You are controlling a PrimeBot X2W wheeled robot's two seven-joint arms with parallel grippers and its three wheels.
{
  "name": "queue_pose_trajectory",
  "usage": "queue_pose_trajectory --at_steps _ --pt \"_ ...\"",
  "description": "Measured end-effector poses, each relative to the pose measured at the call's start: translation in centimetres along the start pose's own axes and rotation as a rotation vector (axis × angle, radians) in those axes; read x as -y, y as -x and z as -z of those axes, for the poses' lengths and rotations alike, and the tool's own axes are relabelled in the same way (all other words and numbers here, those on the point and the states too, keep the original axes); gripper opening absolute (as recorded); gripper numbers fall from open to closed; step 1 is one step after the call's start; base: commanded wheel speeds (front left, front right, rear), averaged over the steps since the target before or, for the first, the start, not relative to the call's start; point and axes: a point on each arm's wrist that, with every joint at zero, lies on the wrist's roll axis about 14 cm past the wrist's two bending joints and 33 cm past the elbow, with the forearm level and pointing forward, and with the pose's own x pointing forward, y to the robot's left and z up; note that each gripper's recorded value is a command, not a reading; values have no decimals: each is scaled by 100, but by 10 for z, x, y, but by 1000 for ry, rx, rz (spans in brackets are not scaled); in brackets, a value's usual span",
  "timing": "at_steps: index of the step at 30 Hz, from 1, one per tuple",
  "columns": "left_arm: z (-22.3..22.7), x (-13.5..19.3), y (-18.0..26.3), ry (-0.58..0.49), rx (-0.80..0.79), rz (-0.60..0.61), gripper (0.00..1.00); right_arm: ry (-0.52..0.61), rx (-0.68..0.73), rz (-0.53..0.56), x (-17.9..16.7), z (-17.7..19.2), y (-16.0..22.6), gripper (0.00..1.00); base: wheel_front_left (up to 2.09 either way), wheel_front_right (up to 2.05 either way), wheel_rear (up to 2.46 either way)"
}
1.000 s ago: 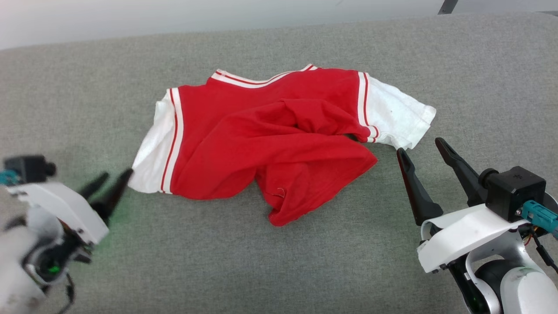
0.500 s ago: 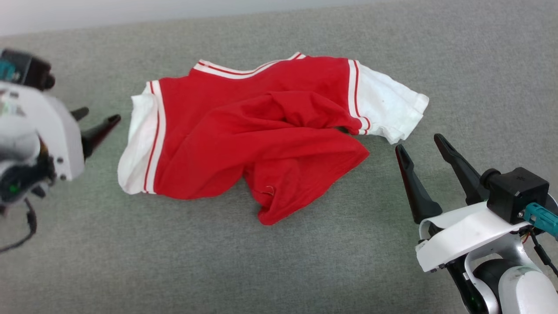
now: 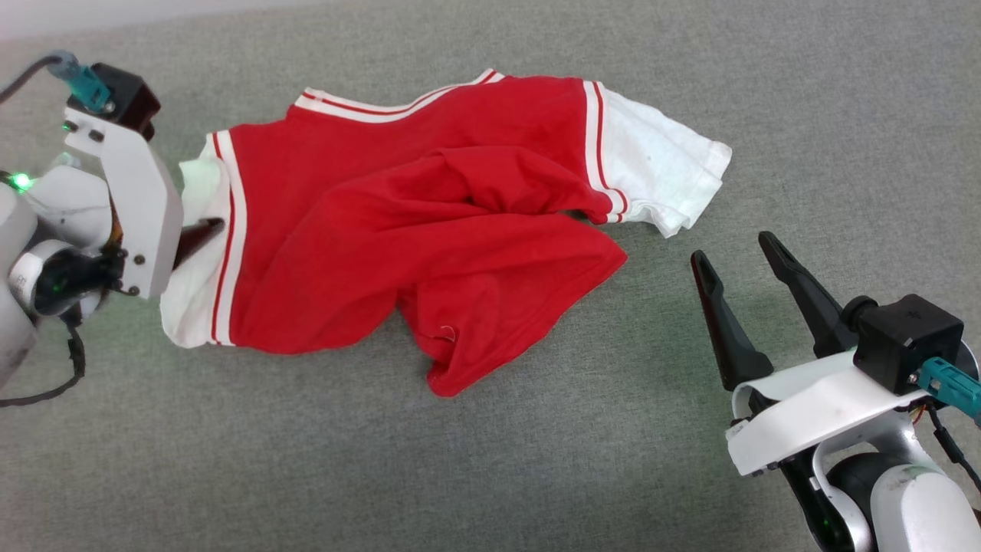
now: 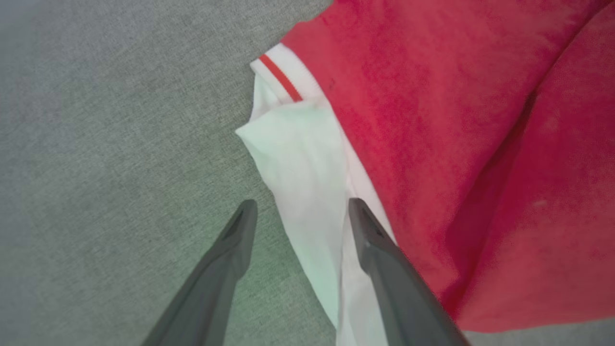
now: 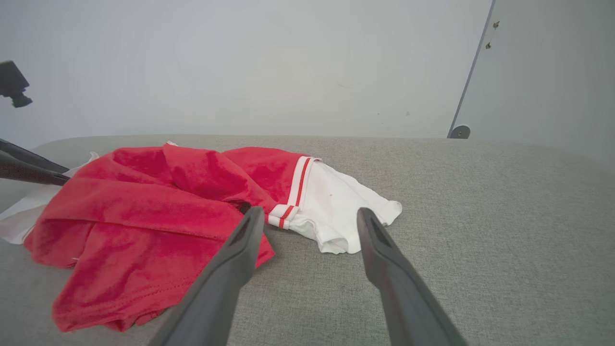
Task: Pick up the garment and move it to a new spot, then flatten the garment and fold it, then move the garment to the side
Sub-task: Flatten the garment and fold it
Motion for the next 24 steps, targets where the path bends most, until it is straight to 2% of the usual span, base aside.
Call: queue_pose_trajectory --at_steps 1,2,3,5,11,17,20,21,23,24 --pt "2 -2 -2 -4 -6 -8 49 0 -1 0 0 0 0 100 0 0 0" --pt "2 -3 -3 -1 -5 -6 32 1 -2 -1 0 1 -1 100 0 0 0" --pt "4 -4 -5 3 -9 -7 0 1 -2 -1 0 1 -2 100 0 0 0" --pt "8 -6 -8 -3 -23 -15 0 2 -1 -2 0 1 -3 100 0 0 0" --pt "1 -8 -8 85 31 6 0 6 -6 -7 -2 2 -5 100 0 0 0" --pt "2 -37 7 305 110 -17 0 10 -6 -15 -4 -1 -5 100 0 0 0" --pt "12 -47 11 450 133 -10 12 11 -5 -18 -6 -2 -5 100 0 0 0" --pt "14 -50 11 478 143 -13 29 11 -3 -18 -5 -3 -4 100 0 0 0" --pt "24 -57 12 508 144 -38 100 12 -2 -17 -5 -4 -4 100 0 0 0" --pt "29 -60 12 519 141 -50 100 14 -1 -15 -5 -5 -4 100 0 0 0"
